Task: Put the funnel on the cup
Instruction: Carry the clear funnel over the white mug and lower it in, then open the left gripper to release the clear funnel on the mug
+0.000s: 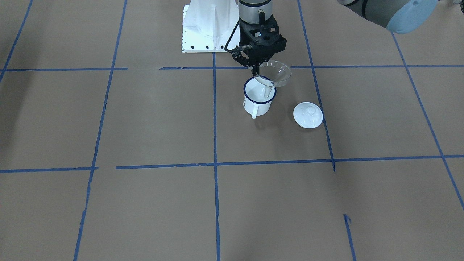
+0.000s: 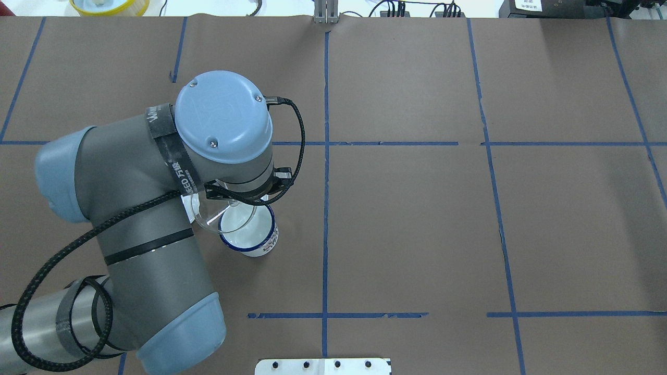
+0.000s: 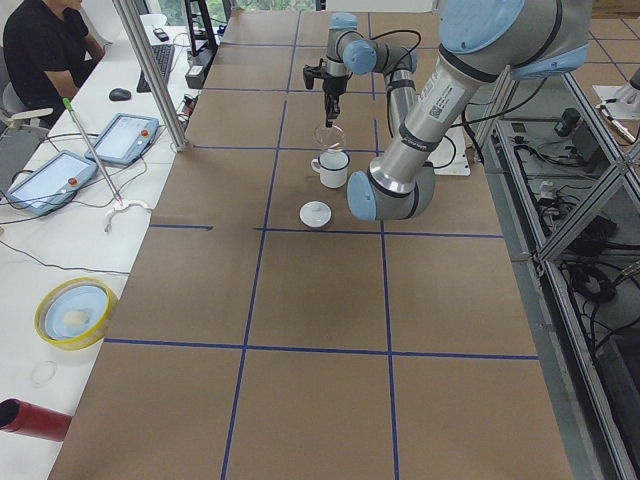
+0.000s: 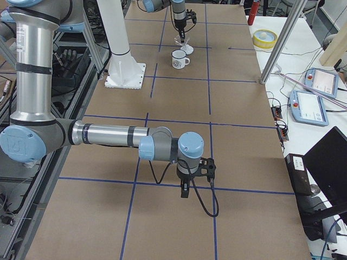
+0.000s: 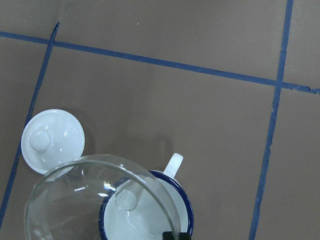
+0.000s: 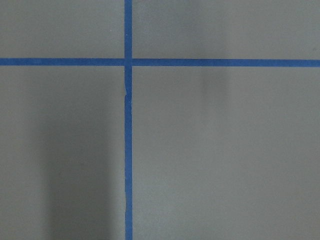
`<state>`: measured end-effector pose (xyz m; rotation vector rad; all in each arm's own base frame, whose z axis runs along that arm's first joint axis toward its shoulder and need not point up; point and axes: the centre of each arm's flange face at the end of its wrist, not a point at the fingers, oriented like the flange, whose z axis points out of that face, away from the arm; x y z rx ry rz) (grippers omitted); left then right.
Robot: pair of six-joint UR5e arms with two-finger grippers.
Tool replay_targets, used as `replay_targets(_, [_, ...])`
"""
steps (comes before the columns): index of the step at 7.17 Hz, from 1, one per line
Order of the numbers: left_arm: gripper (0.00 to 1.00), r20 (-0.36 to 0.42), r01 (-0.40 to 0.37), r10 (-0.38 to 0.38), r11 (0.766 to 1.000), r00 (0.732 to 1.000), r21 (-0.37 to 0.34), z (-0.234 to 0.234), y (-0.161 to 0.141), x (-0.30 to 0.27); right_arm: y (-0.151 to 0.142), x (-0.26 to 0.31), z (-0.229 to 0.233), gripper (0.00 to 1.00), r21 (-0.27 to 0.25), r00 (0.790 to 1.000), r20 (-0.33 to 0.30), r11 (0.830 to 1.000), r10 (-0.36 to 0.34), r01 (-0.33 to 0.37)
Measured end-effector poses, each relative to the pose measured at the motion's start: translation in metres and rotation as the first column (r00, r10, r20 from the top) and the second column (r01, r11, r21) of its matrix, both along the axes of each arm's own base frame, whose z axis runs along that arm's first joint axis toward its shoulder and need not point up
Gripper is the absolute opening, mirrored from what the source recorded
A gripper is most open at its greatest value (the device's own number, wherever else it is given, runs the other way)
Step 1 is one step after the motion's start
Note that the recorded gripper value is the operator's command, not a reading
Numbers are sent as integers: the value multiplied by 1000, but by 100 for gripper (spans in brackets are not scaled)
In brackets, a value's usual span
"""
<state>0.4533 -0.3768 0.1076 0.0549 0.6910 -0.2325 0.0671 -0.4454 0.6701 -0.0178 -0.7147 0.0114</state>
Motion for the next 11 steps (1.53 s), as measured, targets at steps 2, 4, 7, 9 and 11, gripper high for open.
replay_targets(2, [0, 10, -48, 48, 999, 999, -3, 3, 20, 21, 0, 0, 0, 100, 0, 1000, 0, 1000, 0, 0])
replay_targets(4, [32, 19, -68, 68, 998, 998, -8, 12, 23, 41, 0, 0, 0, 100, 0, 1000, 0, 1000, 0, 0])
replay_targets(7, [100, 30, -60, 60, 998, 998, -3, 31, 15, 58, 0, 0, 0, 100, 0, 1000, 0, 1000, 0, 0])
replay_targets(9, [100, 28, -32, 31, 999, 999, 29, 30, 11, 52, 0, 0, 0, 100, 0, 1000, 0, 1000, 0, 0])
replay_targets(11, [100, -51, 5, -1, 997, 999, 78, 16, 2, 32, 0, 0, 0, 100, 0, 1000, 0, 1000, 0, 0])
